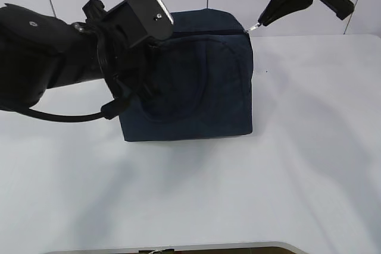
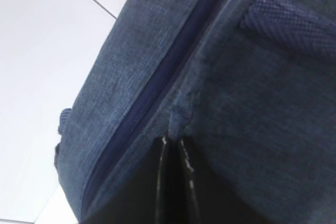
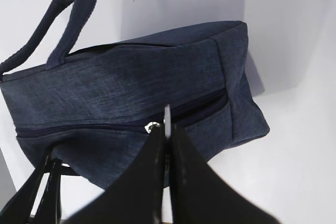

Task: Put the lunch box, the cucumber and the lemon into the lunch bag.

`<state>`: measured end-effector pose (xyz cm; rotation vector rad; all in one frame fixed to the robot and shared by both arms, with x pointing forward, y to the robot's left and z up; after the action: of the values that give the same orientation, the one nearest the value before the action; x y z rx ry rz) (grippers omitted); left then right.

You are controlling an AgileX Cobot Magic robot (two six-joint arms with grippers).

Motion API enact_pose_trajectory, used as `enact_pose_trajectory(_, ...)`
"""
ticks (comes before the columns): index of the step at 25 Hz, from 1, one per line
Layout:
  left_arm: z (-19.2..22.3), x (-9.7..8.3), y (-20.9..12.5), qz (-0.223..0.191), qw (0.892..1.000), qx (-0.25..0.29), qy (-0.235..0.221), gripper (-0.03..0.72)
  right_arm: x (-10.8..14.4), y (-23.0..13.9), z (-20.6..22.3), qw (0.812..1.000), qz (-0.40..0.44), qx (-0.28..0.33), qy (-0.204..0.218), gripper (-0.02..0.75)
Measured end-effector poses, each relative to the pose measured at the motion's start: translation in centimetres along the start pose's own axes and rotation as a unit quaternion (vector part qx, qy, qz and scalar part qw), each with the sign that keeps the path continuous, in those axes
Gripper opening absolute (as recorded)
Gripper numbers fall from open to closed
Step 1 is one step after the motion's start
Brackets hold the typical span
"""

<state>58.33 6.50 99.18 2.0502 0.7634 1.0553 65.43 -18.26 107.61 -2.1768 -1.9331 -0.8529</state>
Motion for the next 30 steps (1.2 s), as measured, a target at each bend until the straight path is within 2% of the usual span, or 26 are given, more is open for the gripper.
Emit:
enact_pose_trajectory(9,-0.1,0.9,-0.5,-0.019,0.999,0.012,0.032,-0.009,-1.3,0.0,2.5,0.999,-0.017,0.025,-0.012,0.005)
enact_pose_trajectory(24,-0.2,1.7,-1.2,-0.033,0.997,0.035,0.061,-0.01,-3.2,0.1,6.9,0.997,-0.032,0.069,-0.012,0.005)
enact_pose_trajectory(26,-0.2,1.8,-1.4,-0.033,0.997,0.039,0.065,-0.01,-3.3,0.0,7.9,0.996,-0.031,0.079,-0.005,0.005)
enact_pose_trajectory(30,-0.3,2.2,-1.5,-0.034,0.995,0.044,0.078,-0.01,-2.9,-0.1,9.5,0.994,-0.032,0.095,0.037,0.005)
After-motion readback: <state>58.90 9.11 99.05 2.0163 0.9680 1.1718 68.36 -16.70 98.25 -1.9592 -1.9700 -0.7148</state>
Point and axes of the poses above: a point on each arm's last joint axis where the gripper is mounted, z pointing out along that axis toward the gripper, x along the wrist's bending axis when the last joint is at zero, y = z × x, the point moved 6 cm from there along z, pointing out along that axis toward the gripper, and after that the axes turned 14 degrees about -z, right-handed, at the moved point
